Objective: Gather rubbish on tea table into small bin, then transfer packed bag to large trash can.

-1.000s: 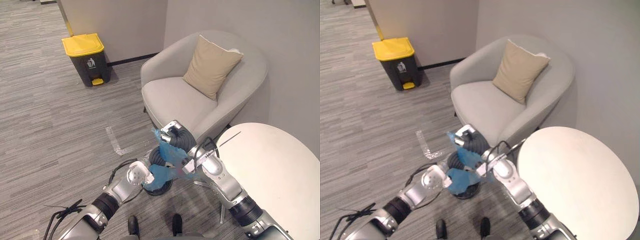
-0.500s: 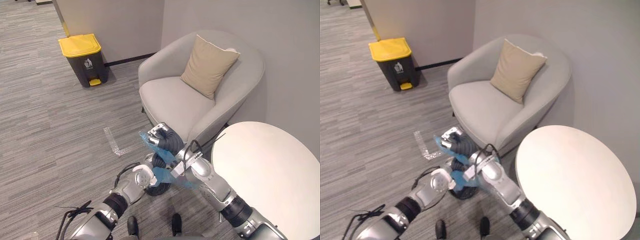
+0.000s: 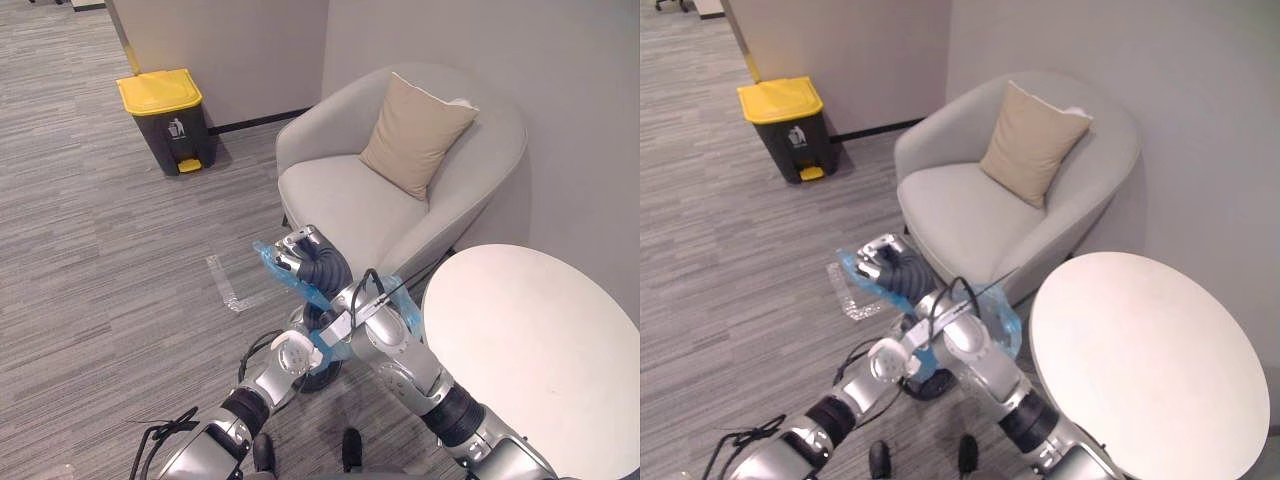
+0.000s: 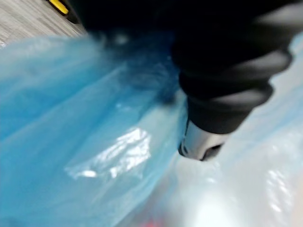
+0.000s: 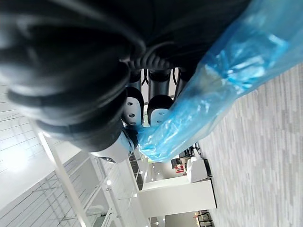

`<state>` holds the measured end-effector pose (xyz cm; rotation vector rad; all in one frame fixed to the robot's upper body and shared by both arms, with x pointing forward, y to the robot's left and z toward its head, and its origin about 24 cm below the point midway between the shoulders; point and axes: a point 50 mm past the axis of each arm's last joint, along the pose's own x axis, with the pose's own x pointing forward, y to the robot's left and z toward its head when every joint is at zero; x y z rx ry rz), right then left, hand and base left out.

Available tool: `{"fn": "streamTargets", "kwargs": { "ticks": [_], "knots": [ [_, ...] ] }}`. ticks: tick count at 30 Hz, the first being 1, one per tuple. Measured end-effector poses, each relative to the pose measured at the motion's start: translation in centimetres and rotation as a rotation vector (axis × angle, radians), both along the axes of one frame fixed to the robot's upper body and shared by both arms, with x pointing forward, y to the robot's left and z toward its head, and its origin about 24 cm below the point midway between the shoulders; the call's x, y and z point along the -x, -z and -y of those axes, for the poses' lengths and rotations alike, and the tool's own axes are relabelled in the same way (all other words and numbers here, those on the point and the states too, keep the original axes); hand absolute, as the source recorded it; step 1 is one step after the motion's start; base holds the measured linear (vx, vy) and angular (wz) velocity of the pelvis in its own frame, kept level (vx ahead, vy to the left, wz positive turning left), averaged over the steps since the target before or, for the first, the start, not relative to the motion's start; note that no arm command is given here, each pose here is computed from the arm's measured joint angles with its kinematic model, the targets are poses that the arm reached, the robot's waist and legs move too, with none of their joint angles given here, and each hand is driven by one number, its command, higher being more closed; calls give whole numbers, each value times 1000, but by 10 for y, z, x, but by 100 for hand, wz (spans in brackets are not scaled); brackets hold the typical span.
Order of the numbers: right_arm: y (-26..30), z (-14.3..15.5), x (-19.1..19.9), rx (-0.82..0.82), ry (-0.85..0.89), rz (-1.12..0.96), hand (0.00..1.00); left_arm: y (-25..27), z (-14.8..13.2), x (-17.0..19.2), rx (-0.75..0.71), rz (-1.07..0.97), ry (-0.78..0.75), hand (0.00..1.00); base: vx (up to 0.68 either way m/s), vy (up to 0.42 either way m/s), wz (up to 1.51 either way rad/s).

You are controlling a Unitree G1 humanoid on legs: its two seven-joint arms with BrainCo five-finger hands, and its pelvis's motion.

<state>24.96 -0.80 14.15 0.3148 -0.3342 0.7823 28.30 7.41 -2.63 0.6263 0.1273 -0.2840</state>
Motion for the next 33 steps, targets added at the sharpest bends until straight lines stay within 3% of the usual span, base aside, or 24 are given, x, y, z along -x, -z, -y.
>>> {"fn": "streamTargets", "kwargs": {
  "ticks": [1,9,16,22,27,33],
  "knots": [
    [0,0,0,7,6,12,0,1,-1,1,11,-7,-10,100,0,0,0],
    [-8,8,11,2,116,159,0,22,-23,19,37,-96,-111,100,0,0,0],
    [28,26,9,277,289,207,0,26,-41,25,81,-114,-202,100,0,0,3],
    [50,72,-4,583,548,294,0,30,-56,34,115,-129,-272,100,0,0,3],
    [77,105,2,735,654,220,0,35,-65,45,138,-150,-318,100,0,0,0],
    [128,146,12,753,813,-115,0,46,-85,63,191,-213,-415,100,7,19,6]
  ]
}}
